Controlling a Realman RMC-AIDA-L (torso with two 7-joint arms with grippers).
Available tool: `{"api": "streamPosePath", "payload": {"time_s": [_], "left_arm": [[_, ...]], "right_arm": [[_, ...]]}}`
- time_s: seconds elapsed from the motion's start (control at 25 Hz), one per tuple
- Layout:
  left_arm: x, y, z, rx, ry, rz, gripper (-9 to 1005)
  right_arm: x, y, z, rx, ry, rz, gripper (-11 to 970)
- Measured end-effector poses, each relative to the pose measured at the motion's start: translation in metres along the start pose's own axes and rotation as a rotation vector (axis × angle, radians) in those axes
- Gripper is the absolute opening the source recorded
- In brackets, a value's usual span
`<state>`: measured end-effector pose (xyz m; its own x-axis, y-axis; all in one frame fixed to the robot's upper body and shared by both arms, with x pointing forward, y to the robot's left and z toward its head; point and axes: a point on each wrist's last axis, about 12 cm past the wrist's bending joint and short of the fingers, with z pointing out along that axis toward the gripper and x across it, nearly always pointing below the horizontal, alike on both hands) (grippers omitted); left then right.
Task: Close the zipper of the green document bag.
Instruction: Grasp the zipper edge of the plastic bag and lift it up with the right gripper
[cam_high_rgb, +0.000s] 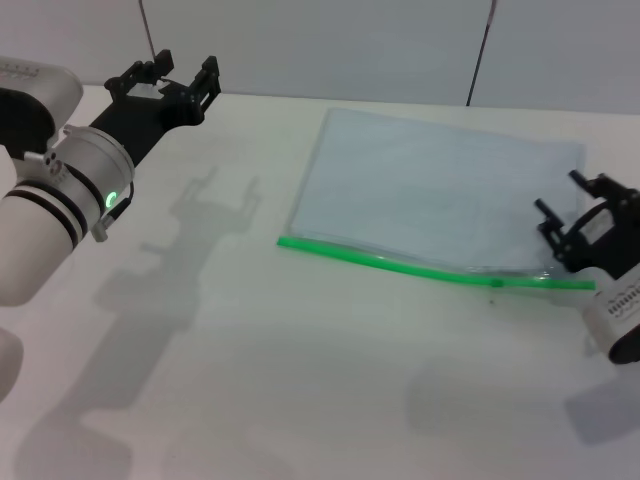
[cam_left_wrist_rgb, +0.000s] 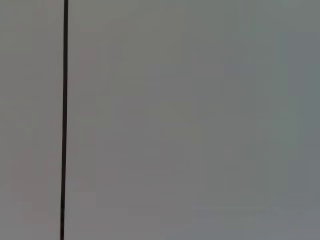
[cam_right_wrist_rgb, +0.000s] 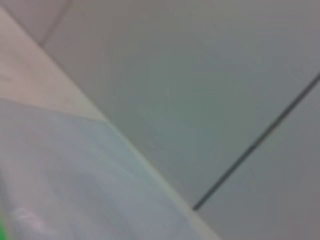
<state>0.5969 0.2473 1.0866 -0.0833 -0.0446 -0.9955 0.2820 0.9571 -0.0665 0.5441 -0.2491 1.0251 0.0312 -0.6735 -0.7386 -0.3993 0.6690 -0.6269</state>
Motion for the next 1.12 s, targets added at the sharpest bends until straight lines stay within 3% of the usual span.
{"api": "streamPosePath", "payload": {"time_s": [0.24,0.48,0.76,1.12], "left_arm": [[-0.001,-0.001,0.001,0.005,-0.006,-0.004,593],[-0.003,-0.006,0.008,0.025,-0.006,-0.012,592],[-0.003,-0.008,0.010,0.034,-0.001,-0.024,591],[-0.001,-0.009,0.016,0.037,0.012,-0.019,590]], "right_arm": [[-0.008,-0.014,0.002,0.124,-0.008,0.069,486],[-0.019,-0.011,0.010,0.163,-0.031,0.124,485],[-0.029,-0.022,0.019,0.208,-0.128,0.397,485],[-0.023,-0.034,0.027,0.292,-0.089,0.529,484]]}}
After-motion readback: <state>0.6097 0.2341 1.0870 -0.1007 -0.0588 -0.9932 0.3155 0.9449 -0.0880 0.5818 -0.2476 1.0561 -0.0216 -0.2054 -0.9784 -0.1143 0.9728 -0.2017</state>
